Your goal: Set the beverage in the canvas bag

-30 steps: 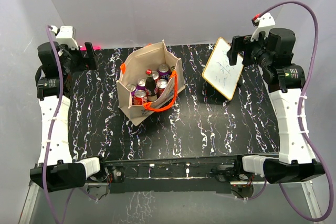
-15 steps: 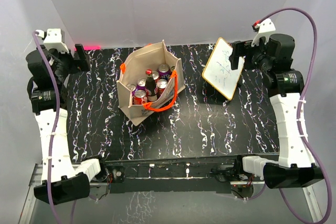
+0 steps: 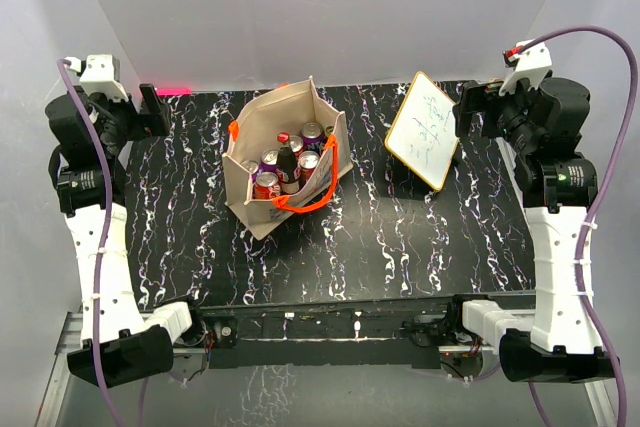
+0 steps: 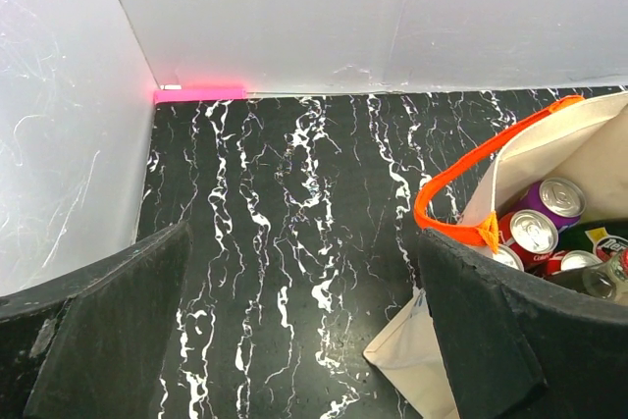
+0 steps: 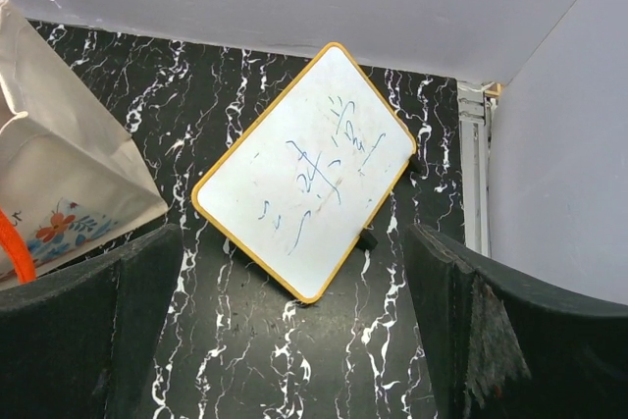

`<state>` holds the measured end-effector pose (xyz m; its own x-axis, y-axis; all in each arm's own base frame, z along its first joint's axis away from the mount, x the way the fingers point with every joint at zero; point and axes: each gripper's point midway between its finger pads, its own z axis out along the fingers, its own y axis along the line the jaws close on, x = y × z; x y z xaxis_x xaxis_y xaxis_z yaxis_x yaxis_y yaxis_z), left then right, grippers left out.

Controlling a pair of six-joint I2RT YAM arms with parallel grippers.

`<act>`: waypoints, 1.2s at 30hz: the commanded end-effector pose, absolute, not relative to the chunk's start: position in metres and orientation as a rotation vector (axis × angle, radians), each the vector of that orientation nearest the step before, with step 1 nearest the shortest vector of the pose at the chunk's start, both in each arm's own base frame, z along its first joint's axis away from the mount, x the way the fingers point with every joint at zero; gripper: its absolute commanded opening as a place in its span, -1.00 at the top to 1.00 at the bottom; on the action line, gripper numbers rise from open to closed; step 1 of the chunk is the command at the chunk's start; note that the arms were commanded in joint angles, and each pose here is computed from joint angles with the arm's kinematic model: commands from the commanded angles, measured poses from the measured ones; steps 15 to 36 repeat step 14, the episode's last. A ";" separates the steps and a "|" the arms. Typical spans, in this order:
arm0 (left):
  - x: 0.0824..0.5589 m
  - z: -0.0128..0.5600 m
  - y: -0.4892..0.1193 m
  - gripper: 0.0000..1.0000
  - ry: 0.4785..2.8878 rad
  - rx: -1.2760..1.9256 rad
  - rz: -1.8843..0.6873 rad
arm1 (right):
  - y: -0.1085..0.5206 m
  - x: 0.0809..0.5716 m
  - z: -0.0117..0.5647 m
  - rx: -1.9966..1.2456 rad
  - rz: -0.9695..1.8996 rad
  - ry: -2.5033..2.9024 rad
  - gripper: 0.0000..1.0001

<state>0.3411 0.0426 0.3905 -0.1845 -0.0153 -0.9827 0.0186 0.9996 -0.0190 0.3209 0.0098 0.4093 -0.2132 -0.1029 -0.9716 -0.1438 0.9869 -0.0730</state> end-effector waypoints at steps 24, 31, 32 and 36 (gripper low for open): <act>0.338 0.397 0.034 -0.95 1.750 0.054 -0.068 | 0.003 0.318 0.426 -0.187 0.013 1.713 -0.96; 0.338 0.397 0.034 -0.95 1.750 0.054 -0.068 | 0.003 0.318 0.426 -0.187 0.013 1.713 -0.96; 0.338 0.397 0.034 -0.95 1.750 0.054 -0.068 | 0.003 0.318 0.426 -0.187 0.013 1.713 -0.96; 0.338 0.397 0.034 -0.95 1.750 0.054 -0.068 | 0.003 0.318 0.426 -0.187 0.013 1.713 -0.96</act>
